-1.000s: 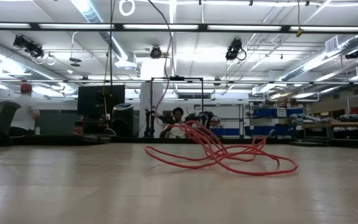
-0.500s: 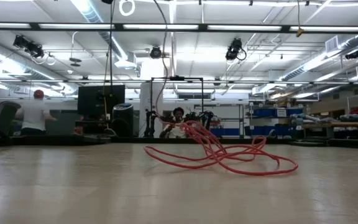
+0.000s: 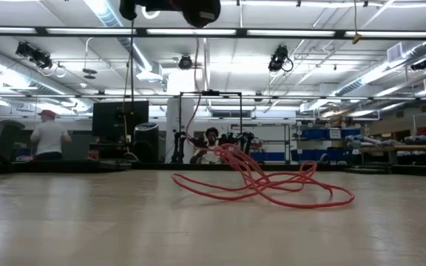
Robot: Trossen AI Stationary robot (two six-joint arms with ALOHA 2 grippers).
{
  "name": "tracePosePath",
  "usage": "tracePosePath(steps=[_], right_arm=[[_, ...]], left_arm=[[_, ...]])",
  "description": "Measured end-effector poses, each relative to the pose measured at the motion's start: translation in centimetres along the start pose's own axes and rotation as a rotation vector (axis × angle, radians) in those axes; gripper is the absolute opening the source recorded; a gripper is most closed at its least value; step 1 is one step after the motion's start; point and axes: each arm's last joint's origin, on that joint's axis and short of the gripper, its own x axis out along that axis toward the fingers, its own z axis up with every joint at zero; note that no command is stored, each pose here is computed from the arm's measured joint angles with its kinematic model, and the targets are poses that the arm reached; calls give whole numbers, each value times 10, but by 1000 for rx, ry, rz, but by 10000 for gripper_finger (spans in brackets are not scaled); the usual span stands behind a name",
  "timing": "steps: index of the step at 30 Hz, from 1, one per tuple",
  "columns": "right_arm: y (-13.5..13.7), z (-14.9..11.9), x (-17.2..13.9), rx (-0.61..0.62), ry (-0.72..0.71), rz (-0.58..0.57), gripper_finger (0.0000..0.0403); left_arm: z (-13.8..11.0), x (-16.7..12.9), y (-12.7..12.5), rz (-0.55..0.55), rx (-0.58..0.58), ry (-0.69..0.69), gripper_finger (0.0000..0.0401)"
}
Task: Coil cords
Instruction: Coil the red wire onto the spool
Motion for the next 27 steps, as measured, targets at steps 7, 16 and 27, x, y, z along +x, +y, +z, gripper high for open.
tracePosePath(steps=[7,16,27], right_arm=[[10,-7,-3,113,66,112,47],[18,-1,-39,241,257,136,99],[-6,23,-85,372,269,148,99]], left_arm=[[3,0,-2,-64,3,-27,0],[6,-4,-9,-260,65,-77,0],[-36,-17,-5,-384,-29,-196,0]])
